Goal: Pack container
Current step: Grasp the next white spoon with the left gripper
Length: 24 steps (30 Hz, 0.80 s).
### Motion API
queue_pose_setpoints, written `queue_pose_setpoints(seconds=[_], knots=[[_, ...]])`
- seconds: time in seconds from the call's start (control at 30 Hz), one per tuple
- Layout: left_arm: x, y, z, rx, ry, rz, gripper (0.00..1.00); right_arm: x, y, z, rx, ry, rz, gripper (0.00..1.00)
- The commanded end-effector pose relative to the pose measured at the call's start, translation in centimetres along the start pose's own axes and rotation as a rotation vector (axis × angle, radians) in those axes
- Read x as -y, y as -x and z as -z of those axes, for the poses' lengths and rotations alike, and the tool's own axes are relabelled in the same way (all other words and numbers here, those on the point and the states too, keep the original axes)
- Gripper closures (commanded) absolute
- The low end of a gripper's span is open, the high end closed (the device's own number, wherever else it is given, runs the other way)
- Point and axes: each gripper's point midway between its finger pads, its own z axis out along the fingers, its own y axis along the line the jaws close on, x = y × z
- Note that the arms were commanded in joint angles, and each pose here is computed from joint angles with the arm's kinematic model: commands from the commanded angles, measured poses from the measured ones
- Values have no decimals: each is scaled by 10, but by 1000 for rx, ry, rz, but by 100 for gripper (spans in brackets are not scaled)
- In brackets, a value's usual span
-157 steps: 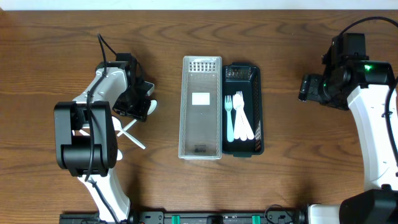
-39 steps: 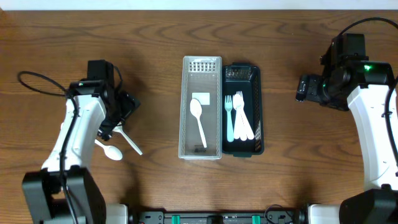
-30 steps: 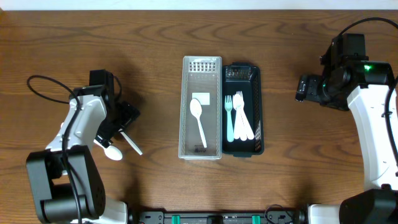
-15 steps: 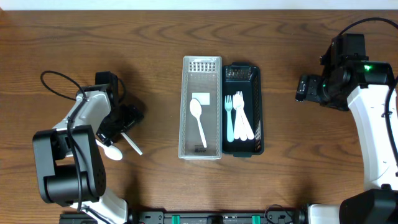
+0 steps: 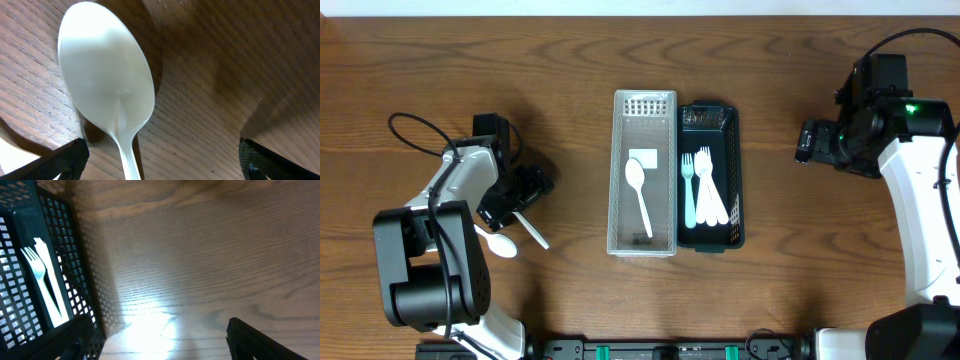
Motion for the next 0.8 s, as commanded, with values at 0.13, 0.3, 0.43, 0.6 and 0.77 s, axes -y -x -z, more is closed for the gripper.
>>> queue_pose_setpoints(seconds=[0.13, 0.3, 0.43, 0.6, 0.77], knots=[[-5, -6, -11, -16, 2, -9, 2, 2, 0, 0, 0, 2, 5, 11], [-11, -15, -21, -30, 12, -7, 3, 2, 0, 0, -3, 1, 5, 11], [-12, -16, -21, -35, 15, -7, 21, 2, -1, 0, -4, 1, 5, 11], [-14, -19, -21, -49, 24, -6, 41, 2, 0, 0, -3, 1, 5, 11], [-16, -21, -21, -57, 29, -5, 59, 2, 0, 0, -3, 1, 5, 11]])
